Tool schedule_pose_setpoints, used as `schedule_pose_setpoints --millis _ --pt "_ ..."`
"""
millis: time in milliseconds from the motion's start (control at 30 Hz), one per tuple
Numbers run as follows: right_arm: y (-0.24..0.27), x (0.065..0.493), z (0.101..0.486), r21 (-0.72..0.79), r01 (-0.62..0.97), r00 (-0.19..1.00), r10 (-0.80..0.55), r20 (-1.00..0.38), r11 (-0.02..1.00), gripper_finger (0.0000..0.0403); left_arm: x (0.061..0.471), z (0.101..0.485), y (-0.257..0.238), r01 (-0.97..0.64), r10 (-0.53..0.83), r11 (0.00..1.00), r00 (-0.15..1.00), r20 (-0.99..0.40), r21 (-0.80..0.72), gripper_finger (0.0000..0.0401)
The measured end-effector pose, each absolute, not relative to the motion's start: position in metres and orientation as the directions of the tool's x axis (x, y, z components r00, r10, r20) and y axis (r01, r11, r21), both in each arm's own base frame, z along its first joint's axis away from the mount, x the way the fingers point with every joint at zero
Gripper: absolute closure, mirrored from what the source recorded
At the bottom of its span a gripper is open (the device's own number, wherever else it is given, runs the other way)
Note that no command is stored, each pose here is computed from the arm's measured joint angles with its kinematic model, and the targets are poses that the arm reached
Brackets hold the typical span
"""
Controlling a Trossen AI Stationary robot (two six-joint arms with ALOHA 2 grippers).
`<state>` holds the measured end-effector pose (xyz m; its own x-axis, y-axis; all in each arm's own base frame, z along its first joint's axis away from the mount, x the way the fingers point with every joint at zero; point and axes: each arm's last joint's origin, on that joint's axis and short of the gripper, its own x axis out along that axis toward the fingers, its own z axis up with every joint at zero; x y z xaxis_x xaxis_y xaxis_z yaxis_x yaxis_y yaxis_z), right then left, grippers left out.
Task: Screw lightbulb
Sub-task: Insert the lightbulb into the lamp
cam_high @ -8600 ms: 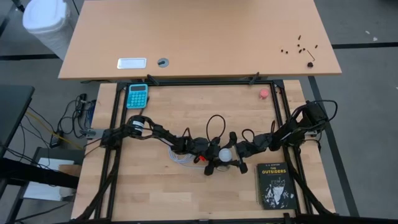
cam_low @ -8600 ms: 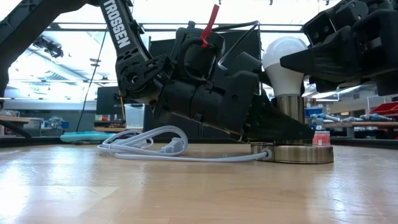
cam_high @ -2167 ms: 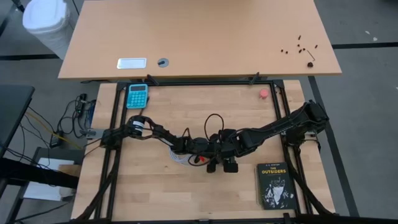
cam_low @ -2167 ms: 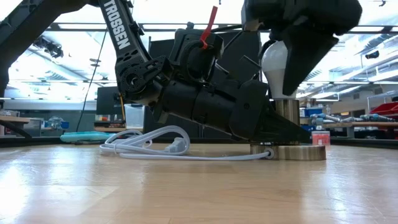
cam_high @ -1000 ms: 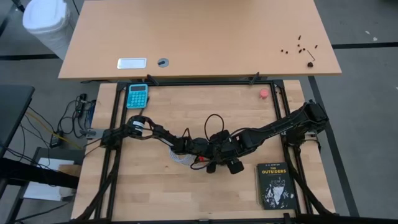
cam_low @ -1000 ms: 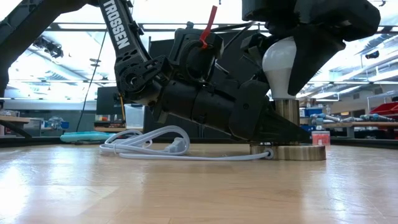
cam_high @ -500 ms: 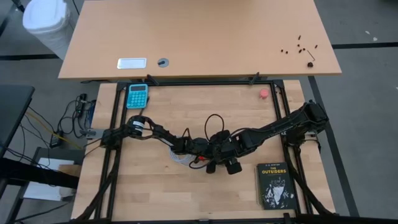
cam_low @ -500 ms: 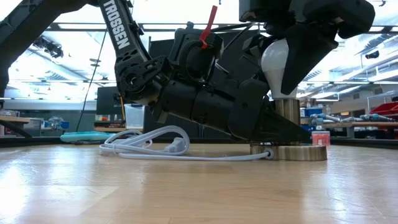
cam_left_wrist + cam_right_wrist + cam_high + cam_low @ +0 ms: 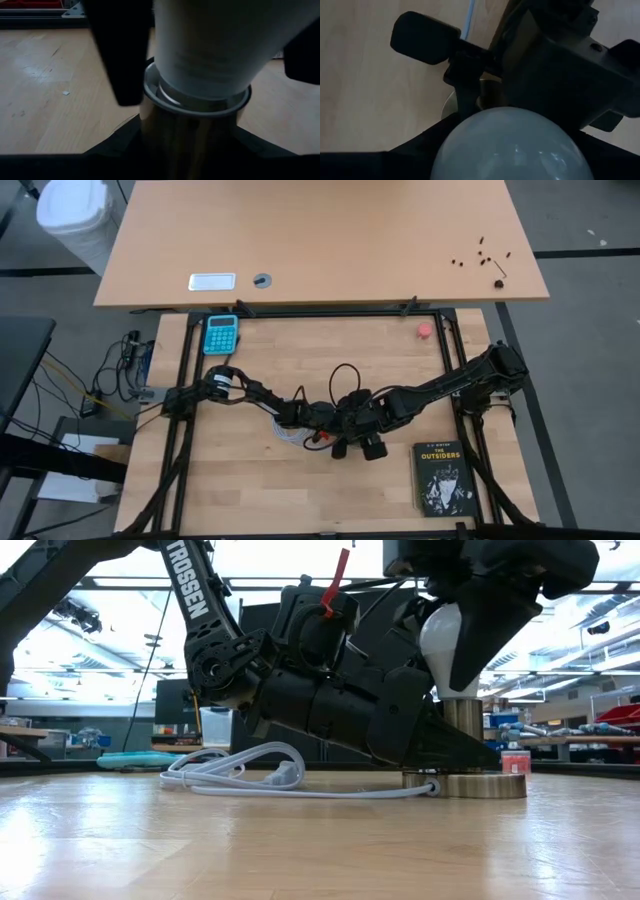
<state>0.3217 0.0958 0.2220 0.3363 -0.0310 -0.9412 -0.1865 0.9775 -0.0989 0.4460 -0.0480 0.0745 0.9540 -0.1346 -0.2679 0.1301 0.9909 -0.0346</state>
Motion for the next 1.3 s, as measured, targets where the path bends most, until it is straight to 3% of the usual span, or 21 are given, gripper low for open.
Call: schedule_pose_setpoints --millis 533,1000,1300 --pt "0.095 0.3209 0.2218 0.003 0.13 0.328 -0.041 -0.944 0.992 0.0132 0.4461 0.0747 -0.048 0.124 -0.129 0.992 0.955 -0.268 -0.034 0.0208" --pt "0.0938 0.3213 0.2219 0.116 0.492 0.335 -0.065 -0.94 0.863 0.0133 0.4461 0.0747 -0.048 0.123 -0.129 0.992 0.955 -0.267 -0.036 0.0208" --pt "0.0938 0.3221 0.2221 0.11 0.46 0.342 -0.062 -0.938 0.881 0.0131 0.4462 0.0748 -0.048 0.123 -0.128 0.992 0.955 -0.266 -0.036 0.0208"
